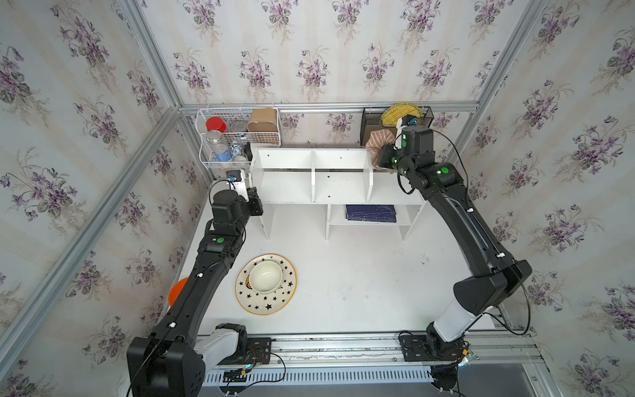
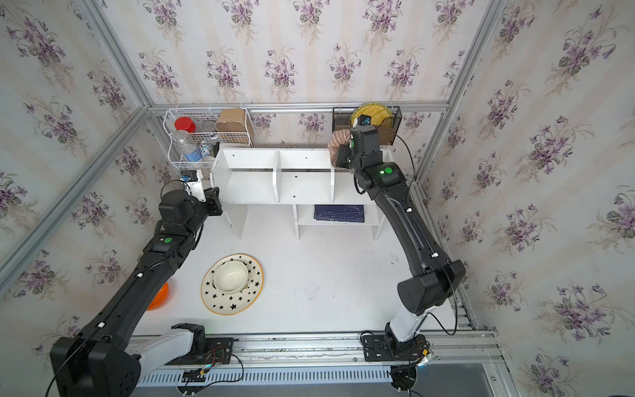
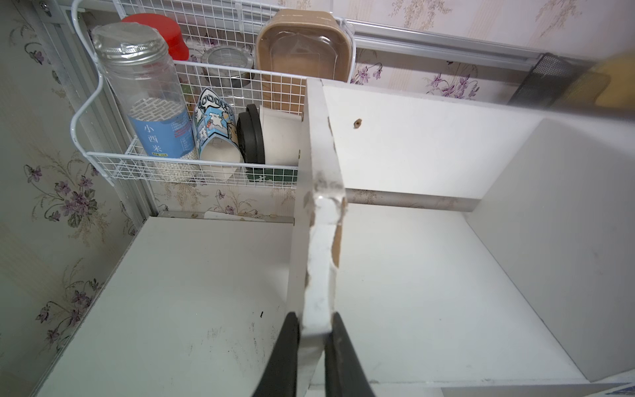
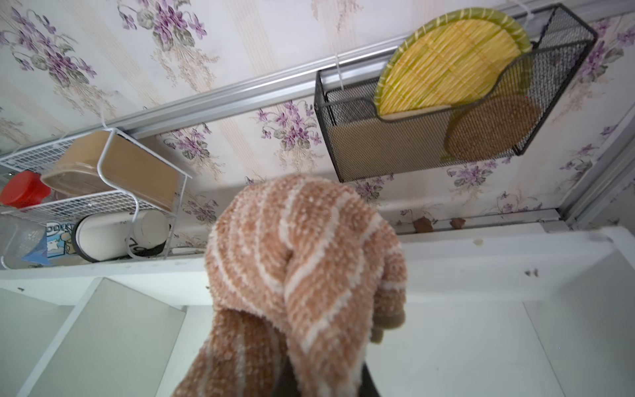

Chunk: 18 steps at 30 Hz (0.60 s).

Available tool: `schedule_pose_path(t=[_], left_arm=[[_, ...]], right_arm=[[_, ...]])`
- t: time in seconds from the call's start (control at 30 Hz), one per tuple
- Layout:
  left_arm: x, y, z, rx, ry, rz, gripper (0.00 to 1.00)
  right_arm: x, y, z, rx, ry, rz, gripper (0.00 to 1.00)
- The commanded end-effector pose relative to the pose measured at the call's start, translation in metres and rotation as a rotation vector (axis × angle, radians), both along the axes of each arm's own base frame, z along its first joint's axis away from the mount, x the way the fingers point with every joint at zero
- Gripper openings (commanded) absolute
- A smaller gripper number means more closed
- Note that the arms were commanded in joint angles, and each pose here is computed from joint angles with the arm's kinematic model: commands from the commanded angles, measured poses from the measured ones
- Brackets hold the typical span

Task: Wipe the bookshelf clean with a cloth
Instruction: Wipe the dust from the shelf.

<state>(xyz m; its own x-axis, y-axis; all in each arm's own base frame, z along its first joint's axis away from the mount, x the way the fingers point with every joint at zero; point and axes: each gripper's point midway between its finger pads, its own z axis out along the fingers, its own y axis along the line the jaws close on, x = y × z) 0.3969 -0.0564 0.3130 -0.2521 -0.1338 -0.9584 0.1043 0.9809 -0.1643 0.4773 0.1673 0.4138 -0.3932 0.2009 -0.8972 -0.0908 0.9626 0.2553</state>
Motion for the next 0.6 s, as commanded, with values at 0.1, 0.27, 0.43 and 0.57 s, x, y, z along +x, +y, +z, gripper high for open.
schedule_pose_path(t=[0.1, 0.27, 0.43, 0.57], left_arm=[[-0.003, -0.009, -0.012, -0.051, 0.055, -0.043, 0.00], [-0.004, -0.009, -0.011, -0.050, 0.054, -0.043, 0.00], [-0.003, -0.010, -0.011, -0.052, 0.054, -0.045, 0.00], [-0.004, -0.009, -0.009, -0.050, 0.048, -0.043, 0.00]], right_arm=[[0.025, -0.026, -0.002, -0.092, 0.007, -0.112, 0.00], [0.031, -0.080, -0.018, -0.141, 0.076, -0.260, 0.00], [0.014, -0.136, -0.010, -0.202, 0.093, -0.421, 0.00], [0.005, -0.162, -0.007, -0.236, 0.109, -0.480, 0.00]])
